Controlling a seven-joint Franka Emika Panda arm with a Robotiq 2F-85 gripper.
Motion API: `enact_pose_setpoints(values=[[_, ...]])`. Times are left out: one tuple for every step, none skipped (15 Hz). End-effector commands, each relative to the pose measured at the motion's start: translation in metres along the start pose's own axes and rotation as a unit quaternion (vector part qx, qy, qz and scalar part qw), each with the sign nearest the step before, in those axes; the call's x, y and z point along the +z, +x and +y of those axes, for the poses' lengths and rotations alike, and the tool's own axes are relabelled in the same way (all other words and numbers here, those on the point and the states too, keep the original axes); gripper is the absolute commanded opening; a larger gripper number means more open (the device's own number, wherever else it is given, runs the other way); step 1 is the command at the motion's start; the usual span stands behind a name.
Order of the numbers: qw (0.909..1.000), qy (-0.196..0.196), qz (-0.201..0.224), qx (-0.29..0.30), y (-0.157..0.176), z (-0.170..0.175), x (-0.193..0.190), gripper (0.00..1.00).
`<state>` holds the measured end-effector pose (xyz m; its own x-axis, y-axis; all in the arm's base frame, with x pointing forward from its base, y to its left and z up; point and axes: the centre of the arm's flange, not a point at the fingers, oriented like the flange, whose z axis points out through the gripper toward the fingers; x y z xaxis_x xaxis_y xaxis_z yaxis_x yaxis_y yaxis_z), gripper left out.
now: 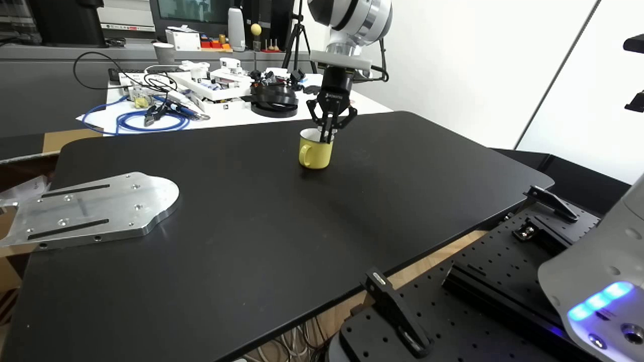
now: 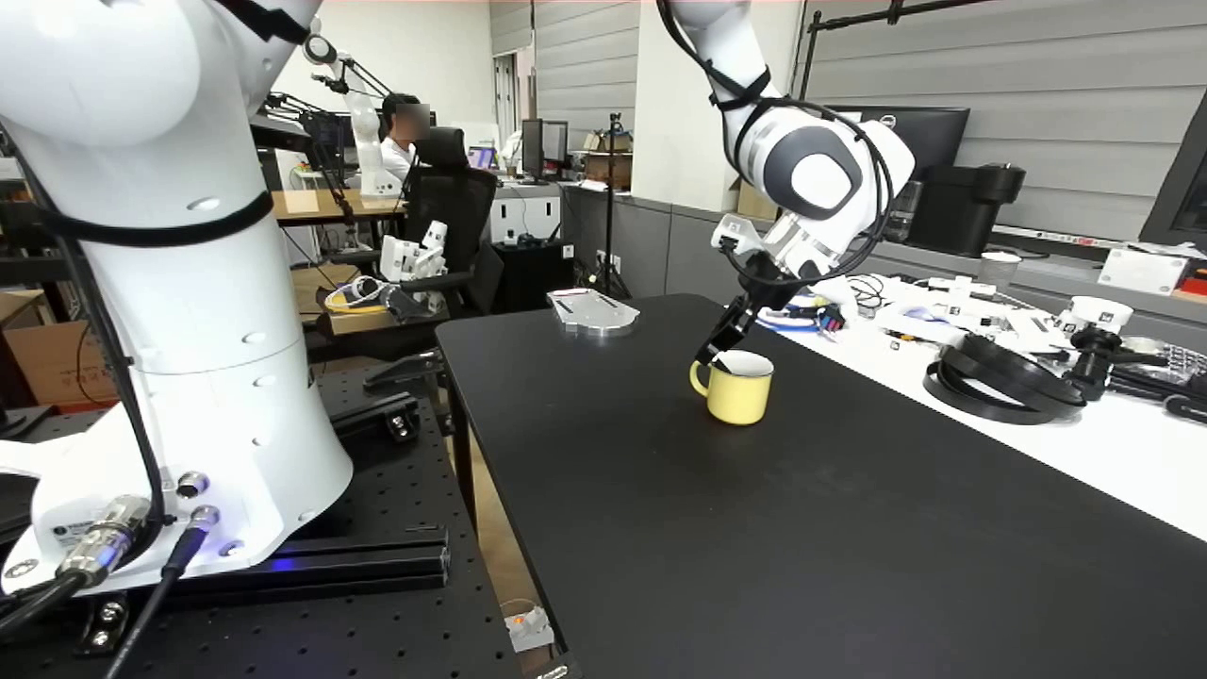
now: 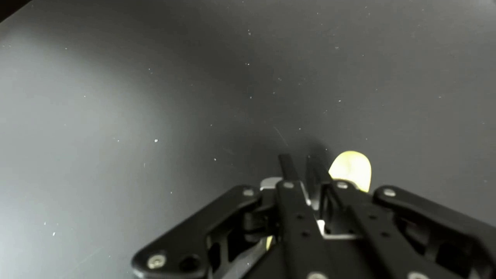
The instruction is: Pick the marker from the cup and put it on the table
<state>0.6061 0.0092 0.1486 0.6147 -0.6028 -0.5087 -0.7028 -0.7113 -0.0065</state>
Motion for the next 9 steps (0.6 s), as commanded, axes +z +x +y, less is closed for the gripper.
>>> enact_pose_setpoints(values=[[0.9999, 0.002, 0.011, -0.008, -0.010, 0.002, -0.011, 0.02], [0.9999, 0.005, 0.013, -0.010, -0.012, 0.002, -0.017, 0.02], [0.9998, 0.007, 0.015, -0.013, -0.014, 0.001, -0.022, 0.02], [0.9997, 0.010, 0.018, -0.014, -0.016, 0.000, -0.030, 0.02], [0.9996, 0.014, 0.019, -0.016, -0.019, -0.001, -0.037, 0.02], [0.9994, 0.020, 0.022, -0.016, -0.022, -0.003, -0.048, 0.02], [0.9992, 0.025, 0.025, -0.017, -0.025, -0.004, -0.058, 0.02], [0.9989, 0.033, 0.026, -0.019, -0.029, -0.005, -0.070, 0.02], [0.9987, 0.039, 0.027, -0.020, -0.034, -0.006, -0.082, 0.02]])
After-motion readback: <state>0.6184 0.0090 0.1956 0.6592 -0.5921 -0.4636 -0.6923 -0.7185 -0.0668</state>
